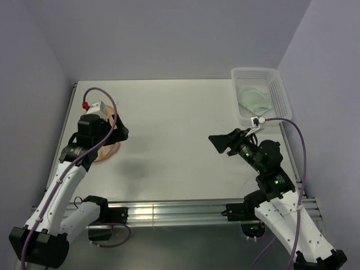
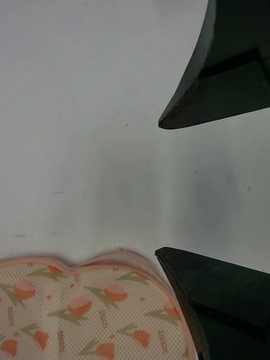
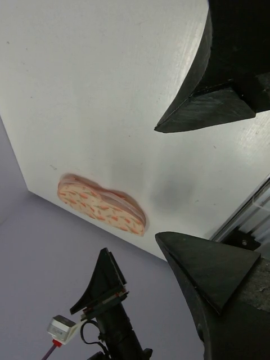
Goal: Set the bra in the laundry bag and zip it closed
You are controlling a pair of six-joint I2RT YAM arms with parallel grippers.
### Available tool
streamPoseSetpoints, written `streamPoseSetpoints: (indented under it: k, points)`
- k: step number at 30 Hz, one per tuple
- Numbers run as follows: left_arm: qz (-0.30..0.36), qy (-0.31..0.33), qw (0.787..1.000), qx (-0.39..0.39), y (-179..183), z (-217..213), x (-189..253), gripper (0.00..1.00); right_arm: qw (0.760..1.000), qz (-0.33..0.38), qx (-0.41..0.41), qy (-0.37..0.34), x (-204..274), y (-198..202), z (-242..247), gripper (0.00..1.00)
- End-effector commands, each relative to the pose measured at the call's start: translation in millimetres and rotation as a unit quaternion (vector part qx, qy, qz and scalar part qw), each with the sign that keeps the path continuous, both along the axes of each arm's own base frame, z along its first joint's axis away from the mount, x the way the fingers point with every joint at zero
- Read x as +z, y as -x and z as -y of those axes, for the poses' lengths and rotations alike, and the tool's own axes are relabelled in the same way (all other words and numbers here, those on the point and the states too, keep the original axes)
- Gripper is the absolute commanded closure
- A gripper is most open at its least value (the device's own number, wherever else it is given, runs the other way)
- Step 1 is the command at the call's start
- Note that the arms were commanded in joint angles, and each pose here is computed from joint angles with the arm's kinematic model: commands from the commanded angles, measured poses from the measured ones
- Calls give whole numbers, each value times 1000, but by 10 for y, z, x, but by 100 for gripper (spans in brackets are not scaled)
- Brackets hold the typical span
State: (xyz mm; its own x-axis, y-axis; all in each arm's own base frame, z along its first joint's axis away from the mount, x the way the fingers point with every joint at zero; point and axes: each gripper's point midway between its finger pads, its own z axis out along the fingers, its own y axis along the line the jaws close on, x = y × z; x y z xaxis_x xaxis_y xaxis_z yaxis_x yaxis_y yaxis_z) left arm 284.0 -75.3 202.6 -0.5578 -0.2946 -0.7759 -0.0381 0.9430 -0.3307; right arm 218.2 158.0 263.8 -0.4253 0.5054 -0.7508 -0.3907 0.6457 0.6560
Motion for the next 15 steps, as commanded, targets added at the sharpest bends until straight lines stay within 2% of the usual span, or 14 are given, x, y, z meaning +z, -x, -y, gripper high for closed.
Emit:
streamPoseSetpoints:
  k: [1,4,8,9,12,15]
  points:
    - [26,-19,999,19,-89,-94,110,7,1000,22,12,0,113,9,-31,22]
    - [19,-23,999,27,-131,-113,109,13,1000,14,16,0,33,-10,-58,24]
    - [5,-35,999,36,-228,-137,55,38,1000,5,24,-1,-47,-29,-94,27]
    - [6,-39,998,40,-264,-150,56,47,1000,6,25,-1,-51,-30,-101,28]
    - [-16,-63,997,52,-348,-201,-109,55,1000,8,28,-3,-71,-45,-115,29]
    - [-35,-90,993,63,-424,-236,-227,57,999,9,34,-6,-87,-54,-143,30]
